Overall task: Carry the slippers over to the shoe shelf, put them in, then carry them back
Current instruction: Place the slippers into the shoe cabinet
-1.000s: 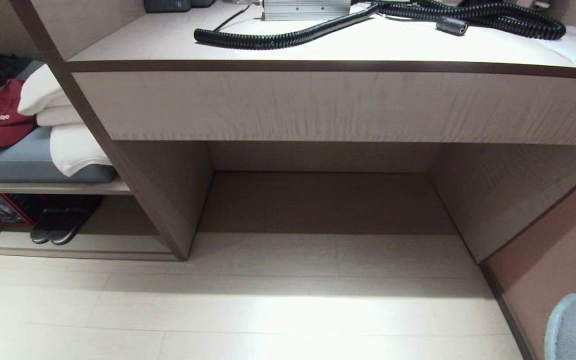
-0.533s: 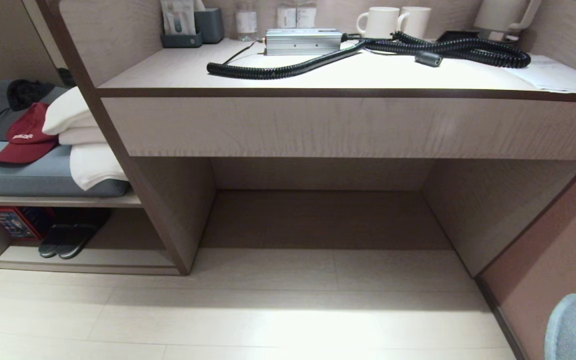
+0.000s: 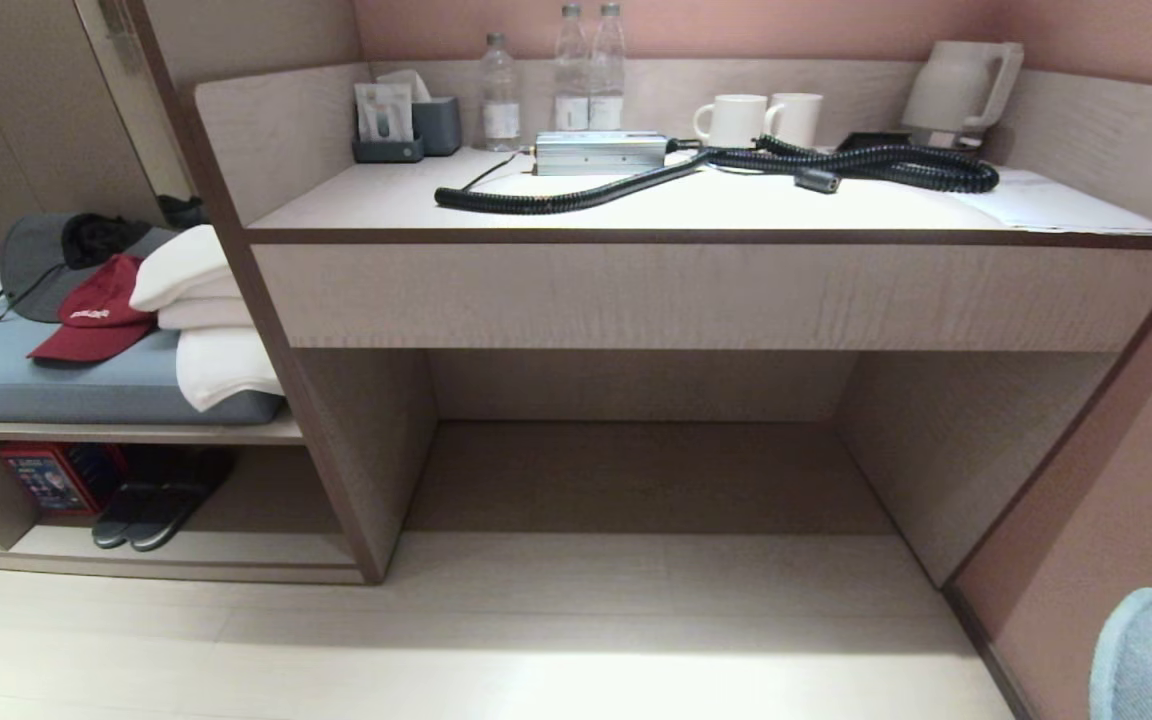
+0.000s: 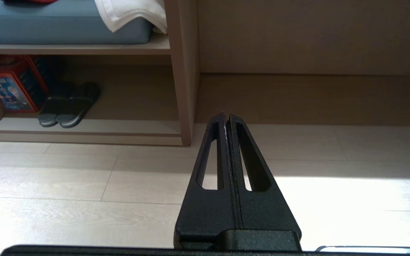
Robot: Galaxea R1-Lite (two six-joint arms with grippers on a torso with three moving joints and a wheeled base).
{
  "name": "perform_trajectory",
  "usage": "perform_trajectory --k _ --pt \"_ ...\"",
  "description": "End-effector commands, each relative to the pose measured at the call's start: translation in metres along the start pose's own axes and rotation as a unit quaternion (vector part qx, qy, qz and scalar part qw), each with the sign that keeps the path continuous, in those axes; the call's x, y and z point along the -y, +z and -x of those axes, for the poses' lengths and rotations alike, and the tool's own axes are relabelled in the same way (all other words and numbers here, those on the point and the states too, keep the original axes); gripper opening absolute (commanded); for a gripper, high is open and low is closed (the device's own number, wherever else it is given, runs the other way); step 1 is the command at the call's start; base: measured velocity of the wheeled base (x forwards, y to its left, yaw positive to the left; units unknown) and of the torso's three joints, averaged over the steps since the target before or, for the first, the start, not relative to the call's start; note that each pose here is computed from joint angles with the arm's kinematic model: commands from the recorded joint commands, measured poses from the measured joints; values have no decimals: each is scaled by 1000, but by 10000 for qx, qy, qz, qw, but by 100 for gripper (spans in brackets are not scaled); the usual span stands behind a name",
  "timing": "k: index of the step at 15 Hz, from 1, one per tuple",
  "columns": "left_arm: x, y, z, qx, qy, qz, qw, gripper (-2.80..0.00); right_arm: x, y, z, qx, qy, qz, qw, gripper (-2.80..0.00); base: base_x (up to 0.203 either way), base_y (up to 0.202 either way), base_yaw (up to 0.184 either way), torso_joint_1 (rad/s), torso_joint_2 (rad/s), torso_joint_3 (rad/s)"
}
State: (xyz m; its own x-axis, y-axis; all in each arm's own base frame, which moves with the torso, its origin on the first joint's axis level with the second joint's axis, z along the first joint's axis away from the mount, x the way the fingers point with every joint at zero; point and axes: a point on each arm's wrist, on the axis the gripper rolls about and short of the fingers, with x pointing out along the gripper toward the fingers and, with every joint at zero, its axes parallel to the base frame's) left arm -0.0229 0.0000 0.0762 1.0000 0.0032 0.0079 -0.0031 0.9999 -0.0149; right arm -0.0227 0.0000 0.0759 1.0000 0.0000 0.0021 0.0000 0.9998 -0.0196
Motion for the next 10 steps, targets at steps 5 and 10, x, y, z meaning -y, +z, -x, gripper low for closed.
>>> perform_trajectory --k 5,10 --pt "0 0 0 -1 7 2 10000 -280 0 0 0 -11 0 2 10000 -280 0 0 0 4 4 203" --pt "0 0 0 7 -1 2 10000 -280 0 0 0 -11 0 2 10000 -280 0 0 0 1 0 72"
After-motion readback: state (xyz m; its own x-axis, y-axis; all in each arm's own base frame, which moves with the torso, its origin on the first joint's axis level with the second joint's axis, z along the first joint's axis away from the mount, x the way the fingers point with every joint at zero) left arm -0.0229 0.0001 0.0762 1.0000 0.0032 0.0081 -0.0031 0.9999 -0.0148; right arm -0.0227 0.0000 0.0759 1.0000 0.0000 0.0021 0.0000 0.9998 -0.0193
